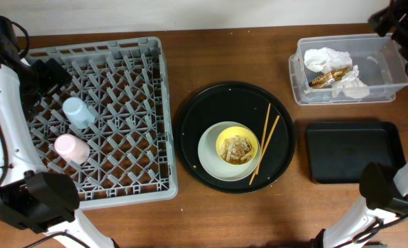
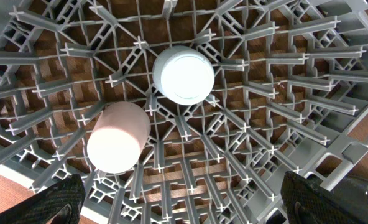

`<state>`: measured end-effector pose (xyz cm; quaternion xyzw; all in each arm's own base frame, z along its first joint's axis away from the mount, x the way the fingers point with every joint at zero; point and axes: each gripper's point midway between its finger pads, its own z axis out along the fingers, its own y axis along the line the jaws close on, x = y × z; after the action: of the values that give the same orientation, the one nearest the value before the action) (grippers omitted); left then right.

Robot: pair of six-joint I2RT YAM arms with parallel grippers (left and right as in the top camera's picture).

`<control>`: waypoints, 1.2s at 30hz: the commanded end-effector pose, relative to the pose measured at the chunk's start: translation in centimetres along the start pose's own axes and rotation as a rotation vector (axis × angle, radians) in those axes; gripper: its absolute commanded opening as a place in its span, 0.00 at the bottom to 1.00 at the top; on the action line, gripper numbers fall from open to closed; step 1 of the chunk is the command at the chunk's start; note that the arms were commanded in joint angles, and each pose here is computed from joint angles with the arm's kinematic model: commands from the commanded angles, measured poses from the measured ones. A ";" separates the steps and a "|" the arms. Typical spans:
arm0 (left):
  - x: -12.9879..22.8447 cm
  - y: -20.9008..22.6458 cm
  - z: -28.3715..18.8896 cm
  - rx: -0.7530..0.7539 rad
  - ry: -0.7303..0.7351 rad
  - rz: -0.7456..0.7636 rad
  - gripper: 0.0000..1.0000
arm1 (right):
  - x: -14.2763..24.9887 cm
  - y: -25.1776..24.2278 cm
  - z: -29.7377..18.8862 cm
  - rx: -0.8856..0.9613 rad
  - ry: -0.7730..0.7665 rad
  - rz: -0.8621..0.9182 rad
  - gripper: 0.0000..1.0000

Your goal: Sort waste into correct bins and load items into the dishwasher rack

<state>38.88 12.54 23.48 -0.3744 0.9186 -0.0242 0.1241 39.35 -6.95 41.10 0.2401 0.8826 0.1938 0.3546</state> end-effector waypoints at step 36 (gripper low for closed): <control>2.6 -3.5 -1.0 0.221 0.135 -0.025 0.99 | 10.5 -14.8 -2.7 0.459 0.249 0.262 0.99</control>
<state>40.34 11.91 23.89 -0.3718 0.9148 -0.0572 0.1470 26.91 -13.44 29.42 0.3960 0.9037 0.0659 0.1489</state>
